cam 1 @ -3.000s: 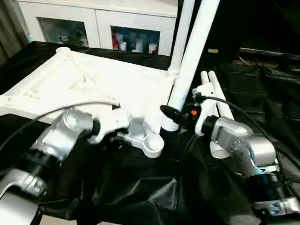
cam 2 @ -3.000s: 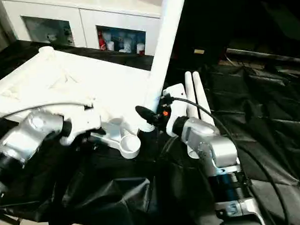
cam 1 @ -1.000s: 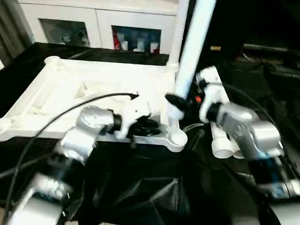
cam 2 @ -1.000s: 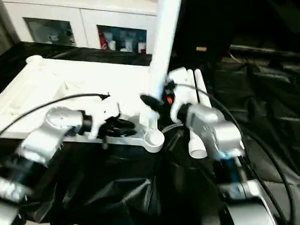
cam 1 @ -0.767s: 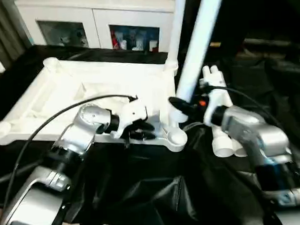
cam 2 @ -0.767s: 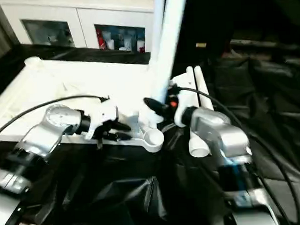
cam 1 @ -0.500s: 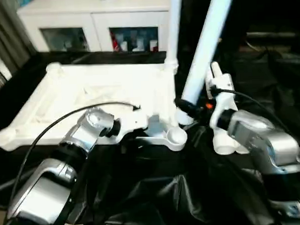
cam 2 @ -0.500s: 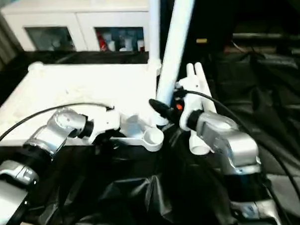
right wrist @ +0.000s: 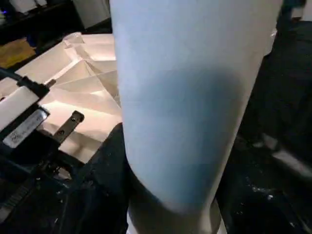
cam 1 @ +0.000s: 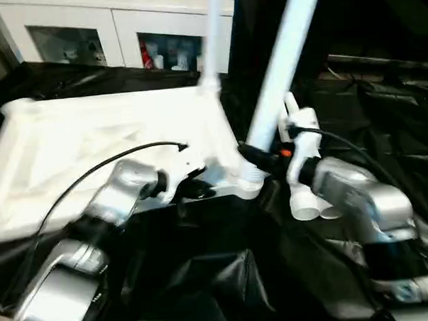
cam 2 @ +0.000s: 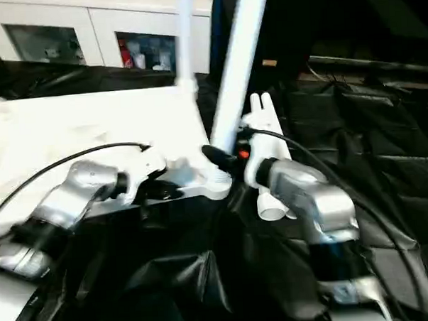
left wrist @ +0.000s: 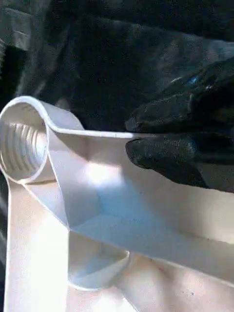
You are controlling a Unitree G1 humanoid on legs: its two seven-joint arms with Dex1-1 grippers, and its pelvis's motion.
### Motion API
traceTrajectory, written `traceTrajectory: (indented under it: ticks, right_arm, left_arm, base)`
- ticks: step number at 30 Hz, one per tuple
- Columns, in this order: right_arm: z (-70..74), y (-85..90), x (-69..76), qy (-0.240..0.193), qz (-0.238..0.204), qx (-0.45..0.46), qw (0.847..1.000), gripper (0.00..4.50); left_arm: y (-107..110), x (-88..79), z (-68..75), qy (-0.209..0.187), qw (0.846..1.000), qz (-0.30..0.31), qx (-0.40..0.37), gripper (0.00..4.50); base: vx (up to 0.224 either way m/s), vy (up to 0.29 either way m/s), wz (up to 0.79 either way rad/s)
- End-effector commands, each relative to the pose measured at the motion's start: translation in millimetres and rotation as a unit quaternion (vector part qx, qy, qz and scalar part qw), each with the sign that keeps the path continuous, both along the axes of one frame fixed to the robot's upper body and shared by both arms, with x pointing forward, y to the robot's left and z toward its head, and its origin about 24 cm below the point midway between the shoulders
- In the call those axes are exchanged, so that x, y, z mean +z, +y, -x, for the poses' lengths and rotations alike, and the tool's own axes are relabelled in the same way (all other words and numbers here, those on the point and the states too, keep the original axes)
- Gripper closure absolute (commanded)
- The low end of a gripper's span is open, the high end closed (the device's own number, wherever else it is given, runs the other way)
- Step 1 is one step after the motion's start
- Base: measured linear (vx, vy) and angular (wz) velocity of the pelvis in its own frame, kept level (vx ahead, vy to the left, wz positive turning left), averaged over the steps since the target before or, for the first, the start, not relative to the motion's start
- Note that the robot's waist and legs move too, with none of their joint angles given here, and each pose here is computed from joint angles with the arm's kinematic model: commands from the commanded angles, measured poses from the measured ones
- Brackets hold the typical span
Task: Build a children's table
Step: Rotate table base
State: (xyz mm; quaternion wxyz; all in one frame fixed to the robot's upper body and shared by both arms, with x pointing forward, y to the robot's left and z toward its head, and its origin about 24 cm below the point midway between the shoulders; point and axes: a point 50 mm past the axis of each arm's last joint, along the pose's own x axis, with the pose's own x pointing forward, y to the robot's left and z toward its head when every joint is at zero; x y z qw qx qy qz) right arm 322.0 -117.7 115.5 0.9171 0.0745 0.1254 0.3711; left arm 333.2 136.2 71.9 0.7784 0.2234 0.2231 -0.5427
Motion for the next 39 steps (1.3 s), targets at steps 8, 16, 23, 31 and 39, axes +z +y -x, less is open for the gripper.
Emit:
traceTrajectory:
  ticks: [8,16,23,31,39]
  right_arm:
    - [-4.8,5.5,10.7,-0.039,-0.018,-0.022,0.999,2.58]
    - [-2.0,9.4,2.3,-0.025,-0.015,-0.005,1.000,2.58]
    - [-1.7,10.2,-1.4,-0.016,-0.018,0.001,1.000,2.58]
    - [-4.3,9.8,-0.6,-0.021,-0.013,0.000,1.000,2.58]
    - [-9.8,2.4,-13.7,-0.008,0.022,-0.006,1.000,2.58]
  left_arm:
    - [13,3.4,10.8,-0.025,0.999,-0.047,-0.001,4.50]
    - [1,5.4,9.8,-0.052,0.997,0.051,0.022,3.81]
    - [10,-2.8,8.0,-0.051,0.998,0.029,0.019,3.73]
    - [19,-8.1,6.9,-0.039,0.999,-0.005,0.009,3.73]
    - [16,-4.0,0.1,-0.040,0.999,0.001,0.008,4.48]
  base:
    - [0.000,0.000,0.00]
    - [0.000,0.000,0.00]
    - [0.000,0.000,0.00]
    - [0.000,0.000,0.00]
    - [0.000,0.000,0.00]
